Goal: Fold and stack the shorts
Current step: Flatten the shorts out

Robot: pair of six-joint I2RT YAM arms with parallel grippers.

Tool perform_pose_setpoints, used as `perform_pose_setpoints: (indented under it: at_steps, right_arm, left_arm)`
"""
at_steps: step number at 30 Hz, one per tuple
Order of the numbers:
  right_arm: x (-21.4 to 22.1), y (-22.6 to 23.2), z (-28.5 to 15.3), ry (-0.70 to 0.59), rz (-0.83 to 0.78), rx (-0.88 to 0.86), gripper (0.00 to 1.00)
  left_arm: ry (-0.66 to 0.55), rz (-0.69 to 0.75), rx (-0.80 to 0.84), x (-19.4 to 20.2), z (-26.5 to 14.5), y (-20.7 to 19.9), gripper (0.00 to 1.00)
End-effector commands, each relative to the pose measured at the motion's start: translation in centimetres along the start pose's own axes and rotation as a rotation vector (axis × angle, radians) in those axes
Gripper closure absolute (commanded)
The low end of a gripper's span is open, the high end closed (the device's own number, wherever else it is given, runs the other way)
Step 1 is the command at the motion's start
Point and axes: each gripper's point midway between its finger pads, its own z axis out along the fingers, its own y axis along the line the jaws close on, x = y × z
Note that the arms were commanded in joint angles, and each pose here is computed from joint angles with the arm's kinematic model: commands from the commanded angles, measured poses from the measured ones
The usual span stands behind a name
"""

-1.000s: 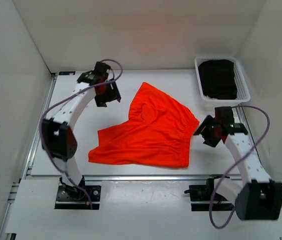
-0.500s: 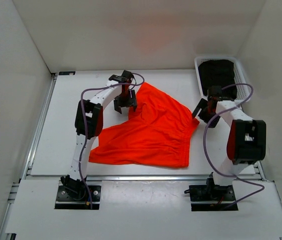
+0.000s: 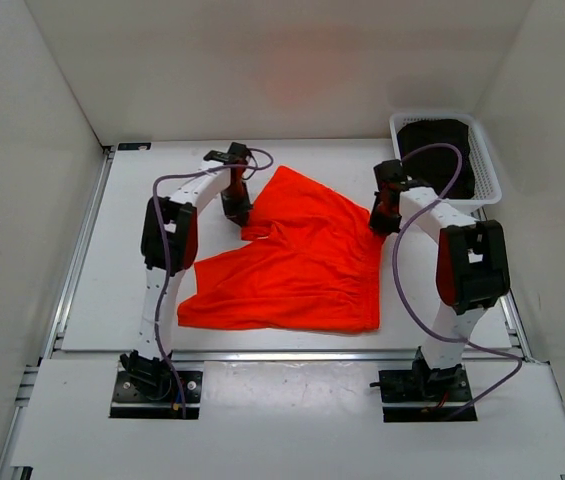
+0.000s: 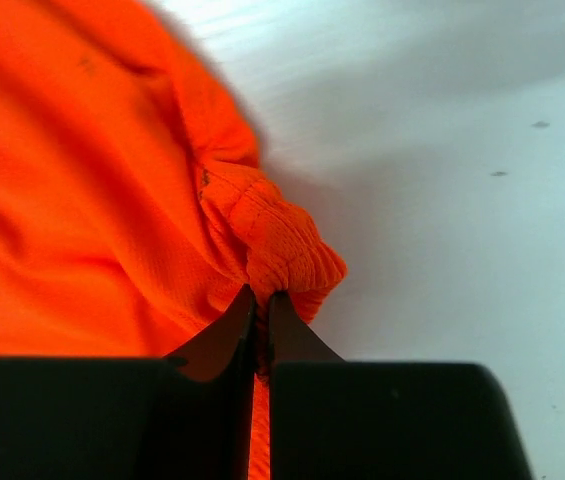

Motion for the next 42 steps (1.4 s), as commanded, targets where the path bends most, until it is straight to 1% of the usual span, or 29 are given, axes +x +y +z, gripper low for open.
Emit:
perform_pose_setpoints:
  at_steps: [1, 2, 3, 5, 6, 8, 9, 10, 11, 12, 13, 14, 15, 16, 18, 19, 20, 21, 22, 23, 26, 28, 29, 30, 31, 32, 37, 39, 42]
  right_arm:
    - [-1.9, 3.5, -3.7, -0.108, -0.090, -0.035, 1.00]
    - [-2.0, 4.2, -4.5, -0.120, -0.101, -0.049, 1.00]
    - [-1.9, 5.4, -4.9, -0.129, -0.123, -0.068, 1.00]
    - [-2.7, 6.8, -6.1, -0.159, -0.136, -0.097, 1.00]
    - [-2.9, 7.7, -6.6, -0.171, -0.136, -0.112, 1.00]
    - [-3.8, 8.2, -7.1, -0.187, -0.132, -0.122, 1.00]
    - [-3.8, 8.4, -6.4, -0.175, -0.126, -0.116, 1.00]
    - [-4.1, 8.6, -6.7, -0.182, -0.124, -0.120, 1.00]
    - [-3.9, 8.6, -5.7, -0.165, -0.128, -0.109, 1.00]
    - [-4.2, 8.9, -5.6, -0.167, -0.127, -0.111, 1.00]
    - [-4.1, 8.9, -5.3, -0.157, -0.130, -0.105, 1.00]
    - [-3.8, 8.6, -4.3, -0.142, -0.143, -0.084, 1.00]
    - [-3.9, 8.8, -4.1, -0.140, -0.143, -0.083, 1.00]
    - [-4.0, 8.9, -3.7, -0.137, -0.153, -0.080, 1.00]
    - [-4.0, 9.0, -3.0, -0.123, -0.165, -0.071, 1.00]
    - [-4.0, 9.0, -3.0, -0.123, -0.176, -0.070, 1.00]
    - [-4.2, 9.0, -2.7, -0.125, -0.176, -0.060, 1.00]
    - [-4.0, 8.8, -2.7, -0.117, -0.178, -0.056, 1.00]
    - [-4.0, 8.8, -2.7, -0.118, -0.189, -0.055, 1.00]
    - [-4.0, 8.8, -2.7, -0.118, -0.189, -0.055, 1.00]
    - [-3.5, 8.6, -2.1, -0.102, -0.192, -0.046, 1.00]
    - [-3.3, 8.5, -1.7, -0.093, -0.194, -0.041, 1.00]
    - [-3.2, 8.4, -1.7, -0.085, -0.196, -0.036, 1.00]
    - [-3.2, 8.4, -1.7, -0.085, -0.196, -0.036, 1.00]
    - [-3.2, 8.4, -1.7, -0.085, -0.196, -0.036, 1.00]
    - [-3.2, 8.4, -1.7, -0.085, -0.196, -0.036, 1.00]
    - [-2.6, 8.1, -1.1, -0.057, -0.212, -0.019, 1.00]
    - [-2.6, 8.1, -0.9, -0.049, -0.214, -0.015, 1.00]
    - [-2.9, 8.3, -1.1, -0.057, -0.212, -0.019, 1.00]
  left_arm:
    - [-0.136, -0.123, -0.081, -3.3, -5.5, 6.1, 0.90]
    - [-0.167, -0.129, -0.118, -3.7, -6.5, 7.5, 0.90]
    - [-0.213, -0.157, -0.127, -4.2, -9.2, 8.9, 0.90]
    - [-0.236, -0.174, -0.200, -3.5, -11.1, 11.5, 0.90]
    - [-0.281, -0.198, -0.210, -3.6, -13.5, 12.7, 0.90]
    - [-0.294, -0.200, -0.243, -2.5, -15.2, 13.7, 0.90]
    - [-0.368, -0.219, -0.300, -2.6, -17.8, 14.6, 0.90]
    - [-0.391, -0.208, -0.333, -2.1, -18.5, 14.8, 0.90]
    - [-0.413, -0.197, -0.355, -1.6, -19.2, 14.8, 0.87]
    - [-0.453, -0.206, -0.379, -1.7, -20.2, 15.5, 0.63]
    - [-0.431, -0.201, -0.375, -1.2, -19.6, 15.5, 0.12]
    - [-0.411, -0.222, -0.366, -1.1, -19.3, 16.2, 0.00]
    - [-0.361, -0.235, -0.332, -0.8, -18.1, 16.3, 0.00]
    - [-0.316, -0.275, -0.340, -1.0, -16.7, 18.0, 0.00]
    - [-0.298, -0.310, -0.270, -2.2, -15.8, 17.9, 0.00]
    - [-0.267, -0.322, -0.254, -2.8, -14.2, 18.0, 0.00]
    - [-0.294, -0.323, -0.220, -4.4, -14.5, 17.8, 0.00]
    - [-0.293, -0.330, -0.202, -5.3, -14.1, 17.6, 0.04]
    - [-0.251, -0.327, -0.207, -5.7, -12.1, 17.5, 0.04]
    - [-0.288, -0.320, -0.193, -7.5, -12.7, 17.1, 0.06]
    - [-0.265, -0.288, -0.150, -10.0, -10.4, 15.5, 0.13]
    - [-0.244, -0.253, -0.095, -10.7, -9.3, 13.9, 0.18]
    - [-0.219, -0.229, -0.083, -10.7, -7.7, 13.2, 0.19]
    - [-0.238, -0.199, -0.071, -11.2, -7.9, 12.1, 0.19]
    - [-0.230, -0.168, -0.059, -11.1, -7.5, 11.4, 0.19]
    - [-0.228, -0.143, -0.047, -11.1, -7.0, 10.7, 0.16]
    - [-0.167, 0.027, -0.029, -9.2, -4.5, 7.2, 0.16]
    - [-0.106, 0.048, -0.111, -7.6, -3.2, 8.3, 0.16]
    - [-0.061, 0.048, -0.183, -6.2, -2.2, 9.3, 0.15]
